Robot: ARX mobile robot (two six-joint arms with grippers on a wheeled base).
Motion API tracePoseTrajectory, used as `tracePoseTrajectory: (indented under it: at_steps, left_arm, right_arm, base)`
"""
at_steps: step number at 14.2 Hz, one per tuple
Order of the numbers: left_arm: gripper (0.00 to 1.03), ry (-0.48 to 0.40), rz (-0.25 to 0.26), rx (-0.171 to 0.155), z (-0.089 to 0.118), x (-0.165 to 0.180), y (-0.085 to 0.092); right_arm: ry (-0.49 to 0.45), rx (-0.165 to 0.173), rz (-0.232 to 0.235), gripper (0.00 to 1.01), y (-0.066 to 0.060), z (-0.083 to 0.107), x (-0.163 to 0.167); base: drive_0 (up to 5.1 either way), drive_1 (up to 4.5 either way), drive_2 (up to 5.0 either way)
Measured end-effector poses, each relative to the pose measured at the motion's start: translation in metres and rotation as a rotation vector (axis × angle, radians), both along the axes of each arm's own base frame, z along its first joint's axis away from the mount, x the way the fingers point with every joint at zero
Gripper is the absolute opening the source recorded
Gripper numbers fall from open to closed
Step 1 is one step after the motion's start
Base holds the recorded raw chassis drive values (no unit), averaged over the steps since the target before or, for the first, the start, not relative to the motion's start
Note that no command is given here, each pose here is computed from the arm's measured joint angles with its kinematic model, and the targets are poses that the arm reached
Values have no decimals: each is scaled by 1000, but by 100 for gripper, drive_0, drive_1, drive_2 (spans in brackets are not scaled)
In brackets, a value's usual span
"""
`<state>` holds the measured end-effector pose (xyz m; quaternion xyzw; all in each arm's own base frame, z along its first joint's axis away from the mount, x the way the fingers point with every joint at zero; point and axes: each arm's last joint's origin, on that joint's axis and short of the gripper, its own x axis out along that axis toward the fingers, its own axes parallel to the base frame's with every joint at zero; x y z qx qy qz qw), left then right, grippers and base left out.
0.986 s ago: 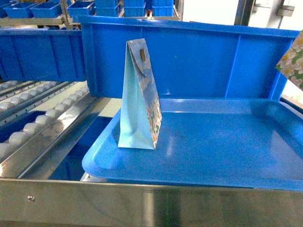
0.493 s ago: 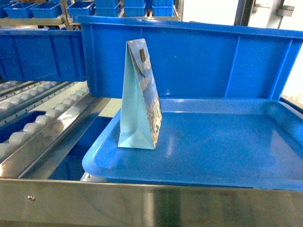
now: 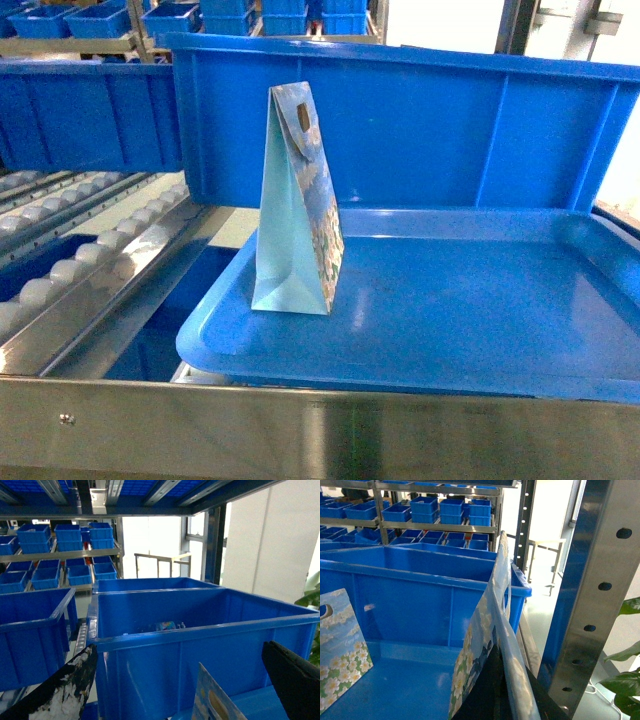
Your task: Move flower gift bag to table near conveyor
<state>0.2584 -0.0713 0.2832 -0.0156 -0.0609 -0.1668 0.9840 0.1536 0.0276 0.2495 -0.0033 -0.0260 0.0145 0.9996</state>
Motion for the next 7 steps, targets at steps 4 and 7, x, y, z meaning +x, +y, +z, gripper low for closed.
tracePoseTrajectory:
  at_steps: [4,7]
  left_arm:
    - [98,32,-46,95,-5,33,-41]
    - [98,111,-65,131,-19,37,-58]
  right_arm:
    - [0,-1,0,2,0,0,0]
    - [0,-2,0,2,0,0,0]
  base:
    - [0,0,0]
    - [0,0,0]
